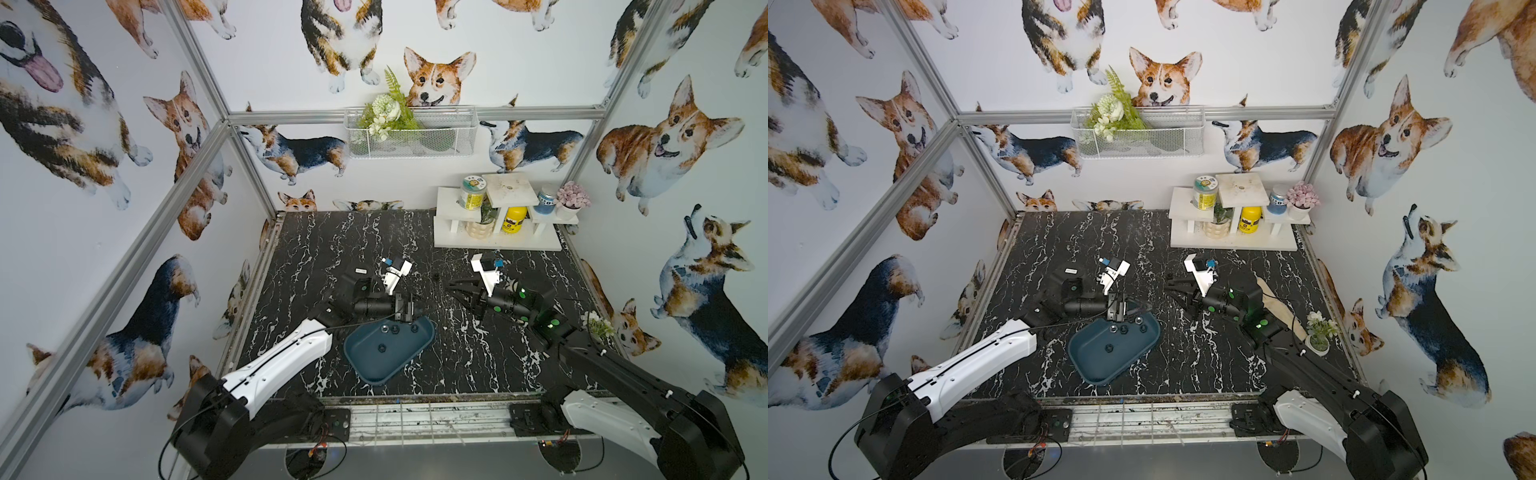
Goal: Put the nuts on the desktop into the storage box
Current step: Pick up the nut from the center of the board.
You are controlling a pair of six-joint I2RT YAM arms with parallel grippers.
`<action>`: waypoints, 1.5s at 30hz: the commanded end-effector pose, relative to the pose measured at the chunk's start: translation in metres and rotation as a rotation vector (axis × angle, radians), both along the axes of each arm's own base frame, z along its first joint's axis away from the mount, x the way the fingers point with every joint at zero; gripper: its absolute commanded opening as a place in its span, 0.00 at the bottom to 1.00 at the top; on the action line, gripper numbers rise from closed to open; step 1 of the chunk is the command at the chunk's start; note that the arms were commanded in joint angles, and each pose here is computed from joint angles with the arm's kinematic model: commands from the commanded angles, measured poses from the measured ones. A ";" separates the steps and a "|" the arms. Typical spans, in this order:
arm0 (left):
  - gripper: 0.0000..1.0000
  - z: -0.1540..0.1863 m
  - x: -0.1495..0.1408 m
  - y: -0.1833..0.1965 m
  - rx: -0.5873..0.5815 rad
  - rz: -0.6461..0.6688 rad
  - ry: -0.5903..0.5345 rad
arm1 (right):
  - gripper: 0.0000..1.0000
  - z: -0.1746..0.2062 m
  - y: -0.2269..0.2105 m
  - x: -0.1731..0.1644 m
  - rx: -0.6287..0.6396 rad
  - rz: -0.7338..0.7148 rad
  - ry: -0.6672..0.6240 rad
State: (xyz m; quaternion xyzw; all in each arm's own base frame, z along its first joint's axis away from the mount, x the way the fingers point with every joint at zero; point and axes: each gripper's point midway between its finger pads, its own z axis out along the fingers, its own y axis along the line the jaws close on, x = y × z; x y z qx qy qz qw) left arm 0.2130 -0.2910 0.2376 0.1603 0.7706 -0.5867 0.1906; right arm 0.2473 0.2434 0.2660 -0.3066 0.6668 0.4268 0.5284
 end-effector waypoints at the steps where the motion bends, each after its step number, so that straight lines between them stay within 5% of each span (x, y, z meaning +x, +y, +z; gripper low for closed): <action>1: 0.96 0.022 -0.018 -0.004 -0.135 -0.104 0.002 | 0.16 0.028 0.007 -0.019 0.044 0.112 -0.186; 12: 0.88 0.055 -0.046 -0.003 -0.247 -0.253 -0.046 | 0.11 0.026 0.020 -0.055 0.022 0.303 -0.326; 21: 0.79 0.051 -0.055 -0.007 -0.241 -0.307 -0.043 | 0.11 0.037 0.028 -0.077 0.057 0.423 -0.378; 45: 0.56 0.075 -0.064 -0.017 -0.317 -0.345 -0.130 | 0.11 0.045 0.036 -0.091 0.096 0.463 -0.412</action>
